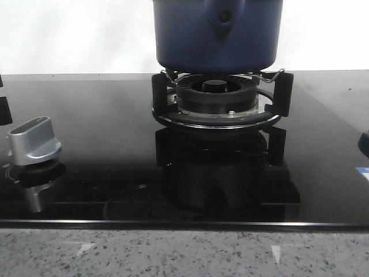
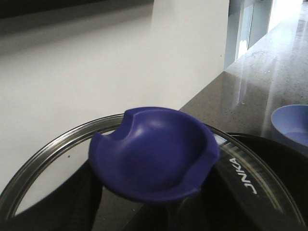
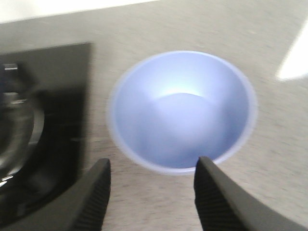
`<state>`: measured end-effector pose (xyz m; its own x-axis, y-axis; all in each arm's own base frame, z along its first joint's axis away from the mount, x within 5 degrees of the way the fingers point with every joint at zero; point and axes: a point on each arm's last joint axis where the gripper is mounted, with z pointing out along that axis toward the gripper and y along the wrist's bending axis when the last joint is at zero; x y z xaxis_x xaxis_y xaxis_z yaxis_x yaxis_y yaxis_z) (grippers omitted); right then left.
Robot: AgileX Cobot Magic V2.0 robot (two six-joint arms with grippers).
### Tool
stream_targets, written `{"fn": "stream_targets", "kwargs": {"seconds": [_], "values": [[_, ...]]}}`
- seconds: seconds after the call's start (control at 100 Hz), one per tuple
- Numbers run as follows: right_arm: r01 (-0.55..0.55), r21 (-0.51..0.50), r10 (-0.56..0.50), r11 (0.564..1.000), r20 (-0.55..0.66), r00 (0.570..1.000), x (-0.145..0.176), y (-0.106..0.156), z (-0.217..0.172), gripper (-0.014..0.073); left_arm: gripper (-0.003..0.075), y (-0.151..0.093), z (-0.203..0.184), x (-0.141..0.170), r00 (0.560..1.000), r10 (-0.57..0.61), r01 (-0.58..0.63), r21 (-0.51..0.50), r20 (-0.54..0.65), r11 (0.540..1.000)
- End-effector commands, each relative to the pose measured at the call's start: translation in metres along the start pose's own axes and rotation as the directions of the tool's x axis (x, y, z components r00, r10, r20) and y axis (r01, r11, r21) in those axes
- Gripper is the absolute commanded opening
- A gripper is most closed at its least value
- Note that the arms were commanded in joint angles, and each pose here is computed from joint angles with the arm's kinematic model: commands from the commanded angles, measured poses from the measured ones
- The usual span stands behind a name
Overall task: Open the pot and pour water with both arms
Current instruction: 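Reach the right gripper to the light blue bowl and grasp its rim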
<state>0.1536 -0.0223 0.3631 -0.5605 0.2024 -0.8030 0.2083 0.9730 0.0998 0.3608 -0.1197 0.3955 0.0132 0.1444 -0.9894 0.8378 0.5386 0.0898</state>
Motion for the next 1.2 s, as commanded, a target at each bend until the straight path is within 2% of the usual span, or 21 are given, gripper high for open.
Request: {"fn": "stream_targets", "kwargs": {"seconds": [0.0, 0.41, 0.82, 0.98, 1.19], "values": [[-0.015, 0.063, 0.014, 0.998, 0.012, 1.0, -0.025, -0.009, 0.008, 0.0356, 0.022, -0.005, -0.026, -0.039, 0.991, 0.0, 0.001, -0.01, 0.133, 1.0], [-0.098, 0.203, 0.133, 0.974, -0.163, 0.978, -0.063, -0.05, 0.084, 0.0356, 0.022, 0.009, -0.046, -0.039, 0.989, -0.003, 0.007, -0.031, 0.151, 0.999], [-0.111, 0.207, 0.173, 0.972, -0.312, 0.934, -0.053, -0.064, 0.143, 0.0346, 0.022, 0.009, -0.046, -0.039, 0.989, -0.003, 0.007, -0.031, 0.151, 0.999], [-0.111, 0.19, 0.171, 0.975, -0.337, 0.926, -0.05, -0.064, 0.153, 0.0227, 0.022, 0.009, -0.046, -0.039, 0.989, -0.003, 0.007, -0.031, 0.151, 0.999], [-0.11, 0.19, 0.171, 0.976, -0.347, 0.922, -0.048, -0.064, 0.154, -0.0064, 0.022, 0.009, -0.046, -0.039, 0.989, -0.003, 0.007, -0.031, 0.151, 0.999]]}}
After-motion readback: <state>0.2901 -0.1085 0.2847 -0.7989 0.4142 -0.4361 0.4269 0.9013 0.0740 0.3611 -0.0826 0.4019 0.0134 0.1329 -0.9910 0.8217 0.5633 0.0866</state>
